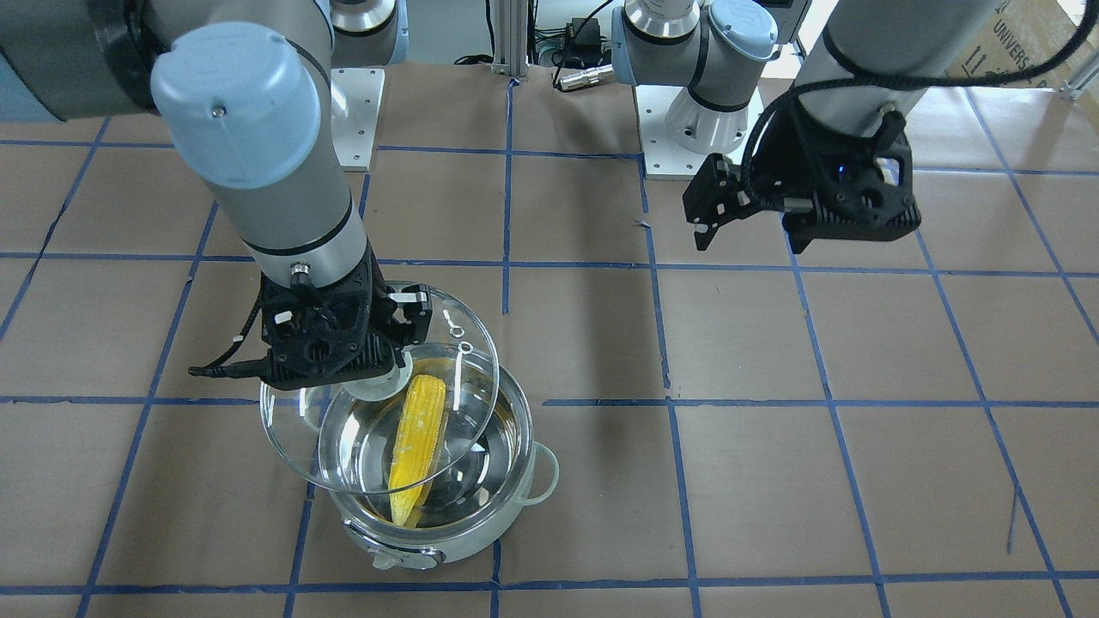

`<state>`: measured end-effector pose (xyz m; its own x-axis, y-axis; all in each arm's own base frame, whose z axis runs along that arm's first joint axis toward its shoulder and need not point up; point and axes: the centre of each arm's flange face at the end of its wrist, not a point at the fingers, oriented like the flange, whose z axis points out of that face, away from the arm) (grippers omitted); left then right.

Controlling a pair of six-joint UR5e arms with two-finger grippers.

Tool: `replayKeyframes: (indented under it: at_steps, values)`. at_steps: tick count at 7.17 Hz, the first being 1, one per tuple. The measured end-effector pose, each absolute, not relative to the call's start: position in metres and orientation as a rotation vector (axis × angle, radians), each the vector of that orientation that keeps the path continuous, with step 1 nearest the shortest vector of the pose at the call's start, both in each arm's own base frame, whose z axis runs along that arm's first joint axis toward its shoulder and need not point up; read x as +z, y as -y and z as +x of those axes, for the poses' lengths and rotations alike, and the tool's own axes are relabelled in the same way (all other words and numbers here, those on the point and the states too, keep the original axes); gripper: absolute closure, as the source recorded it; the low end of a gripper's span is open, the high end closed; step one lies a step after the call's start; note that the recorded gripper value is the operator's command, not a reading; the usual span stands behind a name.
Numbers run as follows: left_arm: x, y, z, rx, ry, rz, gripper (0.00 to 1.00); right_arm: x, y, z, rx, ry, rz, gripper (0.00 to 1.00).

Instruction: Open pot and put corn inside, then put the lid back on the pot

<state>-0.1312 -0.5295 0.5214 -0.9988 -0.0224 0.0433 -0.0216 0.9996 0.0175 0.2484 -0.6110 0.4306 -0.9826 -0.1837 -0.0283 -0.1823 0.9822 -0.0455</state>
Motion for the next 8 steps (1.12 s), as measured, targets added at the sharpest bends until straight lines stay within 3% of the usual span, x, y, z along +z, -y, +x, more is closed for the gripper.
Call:
replayKeyframes:
  at_steps: [3,8]
  values:
    - [0.519,0.503,-0.108,0.007,3.137,0.074,0.00,0.390,0.627,0.271,-0.061,-3.088,-0.329,0.67]
    - [0.517,0.517,-0.097,0.078,3.156,0.026,0.00,0.368,0.632,0.286,-0.051,-3.085,-0.362,0.67]
